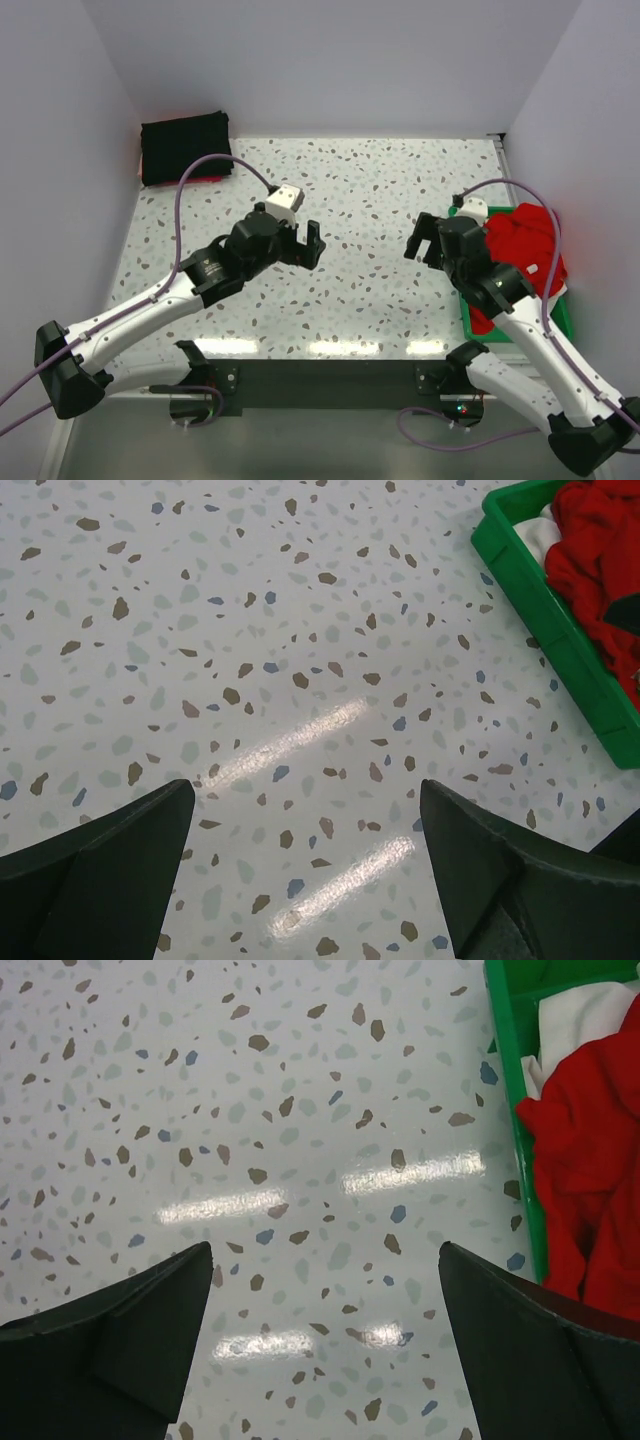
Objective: Fold and stack the t-shirts
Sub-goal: Grab the tshirt from the pile
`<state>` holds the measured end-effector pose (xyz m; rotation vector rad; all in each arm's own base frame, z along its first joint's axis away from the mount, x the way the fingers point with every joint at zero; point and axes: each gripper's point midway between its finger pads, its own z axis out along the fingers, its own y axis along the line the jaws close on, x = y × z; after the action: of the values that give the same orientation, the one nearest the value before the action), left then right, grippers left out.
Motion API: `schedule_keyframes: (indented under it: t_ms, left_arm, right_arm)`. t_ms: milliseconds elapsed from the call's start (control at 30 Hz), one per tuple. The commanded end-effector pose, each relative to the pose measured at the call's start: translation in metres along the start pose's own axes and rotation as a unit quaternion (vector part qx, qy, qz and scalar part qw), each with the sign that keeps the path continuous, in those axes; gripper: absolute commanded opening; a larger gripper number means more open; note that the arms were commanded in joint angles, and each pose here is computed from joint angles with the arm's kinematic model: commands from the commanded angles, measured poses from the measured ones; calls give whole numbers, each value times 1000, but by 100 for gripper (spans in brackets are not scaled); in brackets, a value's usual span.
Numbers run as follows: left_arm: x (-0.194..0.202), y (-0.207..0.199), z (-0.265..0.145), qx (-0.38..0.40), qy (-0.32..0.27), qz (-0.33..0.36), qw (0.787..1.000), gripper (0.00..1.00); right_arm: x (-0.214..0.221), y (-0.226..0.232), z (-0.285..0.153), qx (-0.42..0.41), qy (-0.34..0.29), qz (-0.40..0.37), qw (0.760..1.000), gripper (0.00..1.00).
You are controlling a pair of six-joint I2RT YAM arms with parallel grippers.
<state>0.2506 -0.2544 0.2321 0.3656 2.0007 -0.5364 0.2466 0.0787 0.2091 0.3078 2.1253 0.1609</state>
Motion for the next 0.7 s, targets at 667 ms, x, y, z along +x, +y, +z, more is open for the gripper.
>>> schedule_keyframes:
  t_ms: [667]
  left_arm:
    - [2,-11,-7,39,3,8,999,100]
  right_arm:
    - [-34,-186,114,310,55,163,935,98]
